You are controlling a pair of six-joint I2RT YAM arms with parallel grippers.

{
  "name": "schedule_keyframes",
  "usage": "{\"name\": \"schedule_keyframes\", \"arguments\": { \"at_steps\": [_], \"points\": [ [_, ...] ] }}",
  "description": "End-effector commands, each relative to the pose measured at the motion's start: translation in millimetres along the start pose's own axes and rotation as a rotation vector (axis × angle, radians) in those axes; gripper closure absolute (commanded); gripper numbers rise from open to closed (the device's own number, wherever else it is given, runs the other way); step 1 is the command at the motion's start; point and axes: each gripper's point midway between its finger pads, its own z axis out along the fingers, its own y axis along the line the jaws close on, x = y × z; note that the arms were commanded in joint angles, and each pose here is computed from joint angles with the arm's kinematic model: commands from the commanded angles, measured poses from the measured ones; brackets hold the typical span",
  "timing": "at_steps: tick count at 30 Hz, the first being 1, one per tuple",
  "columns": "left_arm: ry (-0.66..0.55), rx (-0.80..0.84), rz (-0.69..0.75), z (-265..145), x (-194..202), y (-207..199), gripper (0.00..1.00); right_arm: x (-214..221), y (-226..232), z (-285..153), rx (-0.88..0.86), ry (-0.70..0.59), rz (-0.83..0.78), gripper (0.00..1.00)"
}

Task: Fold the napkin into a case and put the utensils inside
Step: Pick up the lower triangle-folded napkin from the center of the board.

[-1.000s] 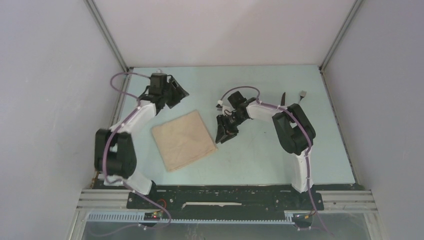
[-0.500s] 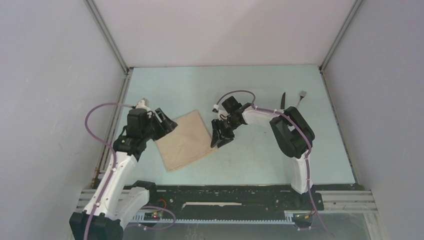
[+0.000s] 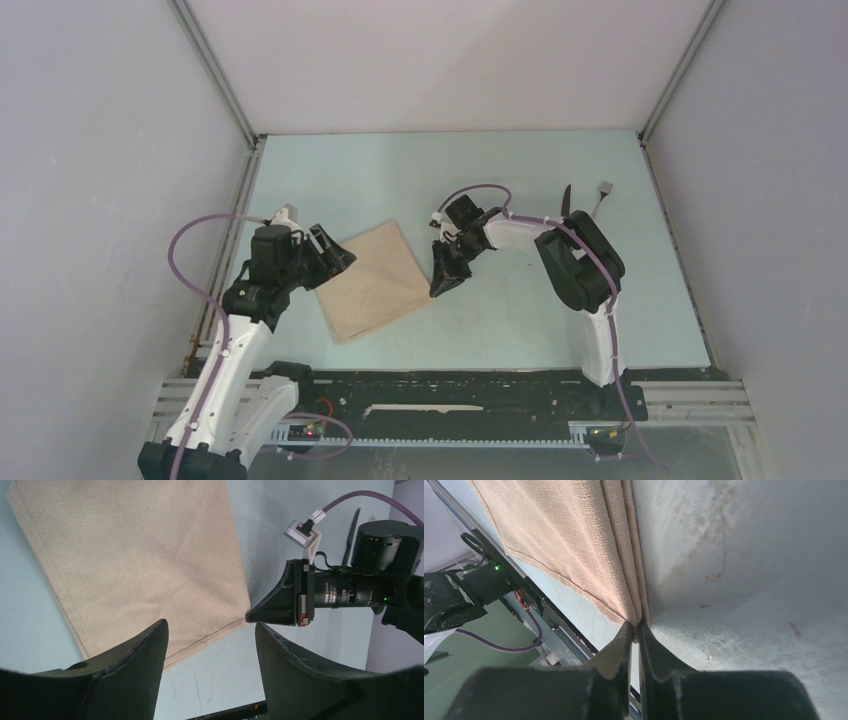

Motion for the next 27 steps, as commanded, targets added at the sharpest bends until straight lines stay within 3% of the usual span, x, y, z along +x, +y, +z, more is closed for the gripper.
{"name": "schedule_keyframes", "arguments": {
  "at_steps": [1,4,15,19,23,25,27],
  "points": [
    [0.003,-0.011,-0.041,8.9,0.8,6.0,0.29,-1.4,-13.5,-6.8,0.012,0.003,0.012,0.90],
    [-0.001,0.012,-0.099,15.1,-0.5,6.7,0.29,-4.6,-20.8,-12.7,0.013,-0.001,0.018,0.96],
    [-0.017,-0.105,-0.238,32.1,-2.8,53.3,0.28,-12.6,-28.5,-23.9,0.054,0.032,-0.041,0.98],
    [-0.041,-0.220,-0.360,33.7,-1.0,91.1,0.28,-22.1,-38.1,-44.3,0.262,0.028,-0.120,0.67],
    [-0.069,-0.415,-0.456,26.3,-5.7,129.7,0.26,-33.2,-14.9,-81.4,0.583,-0.170,-0.166,0.36],
    [-0.087,-0.547,-0.479,16.4,-13.8,145.5,0.24,-33.5,10.6,-97.6,0.684,-0.280,-0.203,0.30],
    [-0.108,-0.679,-0.497,2.0,-19.4,160.0,0.23,-26.9,47.7,-93.1,0.661,-0.331,-0.251,0.27]
  ]
}}
